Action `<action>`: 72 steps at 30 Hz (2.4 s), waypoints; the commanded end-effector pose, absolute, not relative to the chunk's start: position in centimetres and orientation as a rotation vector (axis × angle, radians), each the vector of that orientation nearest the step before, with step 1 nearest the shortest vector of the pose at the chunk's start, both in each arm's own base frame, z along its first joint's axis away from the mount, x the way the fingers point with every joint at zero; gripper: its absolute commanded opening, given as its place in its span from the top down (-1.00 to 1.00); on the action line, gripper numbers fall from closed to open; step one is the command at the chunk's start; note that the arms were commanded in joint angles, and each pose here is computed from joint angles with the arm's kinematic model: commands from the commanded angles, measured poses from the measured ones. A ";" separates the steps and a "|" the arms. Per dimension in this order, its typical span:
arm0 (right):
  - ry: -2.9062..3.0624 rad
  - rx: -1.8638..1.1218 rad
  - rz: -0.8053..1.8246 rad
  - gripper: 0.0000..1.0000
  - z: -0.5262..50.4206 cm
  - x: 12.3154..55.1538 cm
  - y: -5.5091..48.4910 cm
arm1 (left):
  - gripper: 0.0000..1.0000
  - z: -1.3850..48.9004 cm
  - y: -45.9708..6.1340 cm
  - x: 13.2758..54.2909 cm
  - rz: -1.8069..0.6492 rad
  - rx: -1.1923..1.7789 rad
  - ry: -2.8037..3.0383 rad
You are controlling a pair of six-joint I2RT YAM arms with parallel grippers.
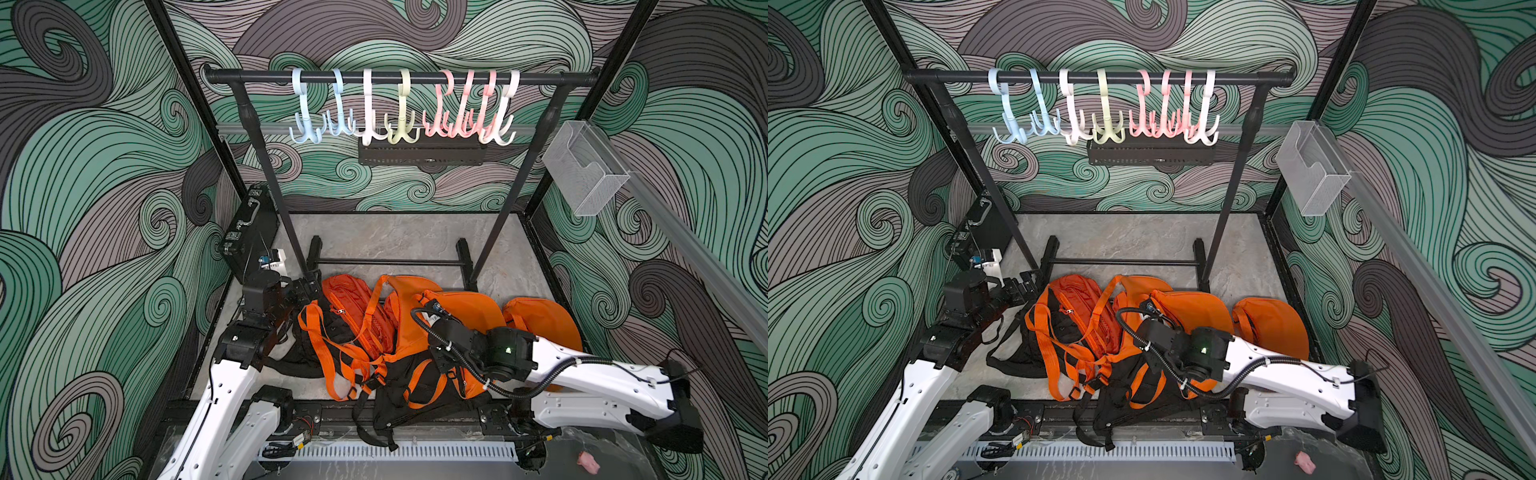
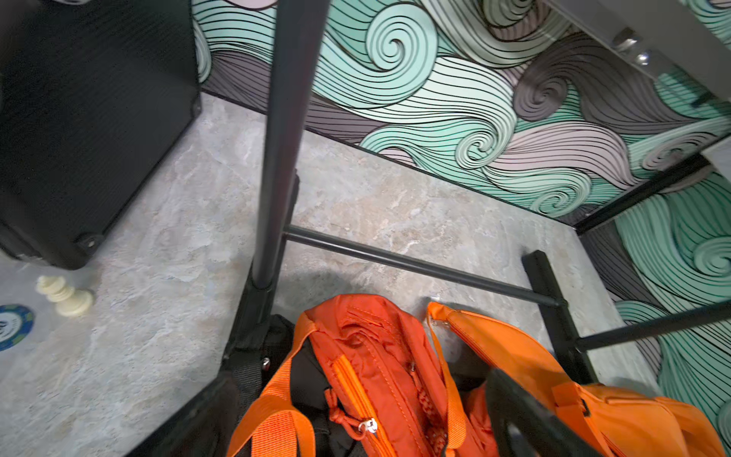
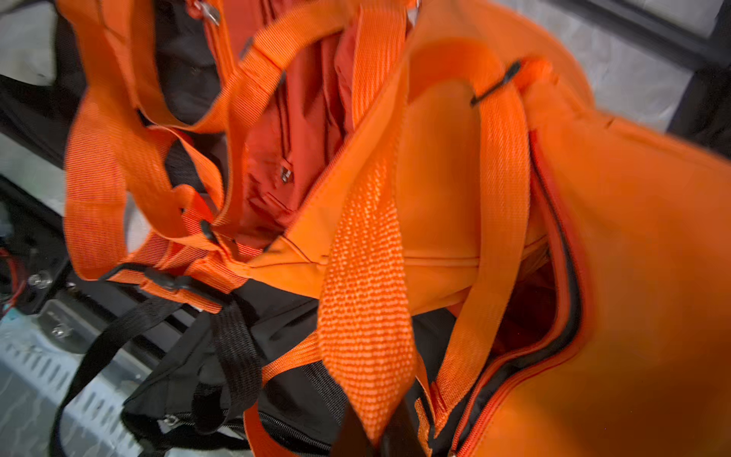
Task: Hang the bag on a hook
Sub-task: Pick up the bag from the bag.
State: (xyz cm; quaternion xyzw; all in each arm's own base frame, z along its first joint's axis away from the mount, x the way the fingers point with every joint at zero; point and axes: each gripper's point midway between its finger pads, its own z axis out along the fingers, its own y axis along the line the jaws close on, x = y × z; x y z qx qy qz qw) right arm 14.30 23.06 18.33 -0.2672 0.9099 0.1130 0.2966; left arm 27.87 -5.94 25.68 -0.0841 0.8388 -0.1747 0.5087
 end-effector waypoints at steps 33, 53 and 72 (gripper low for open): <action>1.673 -0.573 0.300 1.00 52.4 19.1 21.3 | -0.69 33.8 -34.4 19.3 -0.929 0.973 1.668; 1.637 -0.549 0.397 1.00 53.5 17.6 19.1 | 0.23 33.4 -34.4 23.3 -0.727 0.879 1.658; 1.530 -0.143 0.118 1.00 60.7 25.4 10.1 | 1.00 49.2 -35.5 27.8 -0.557 0.748 1.602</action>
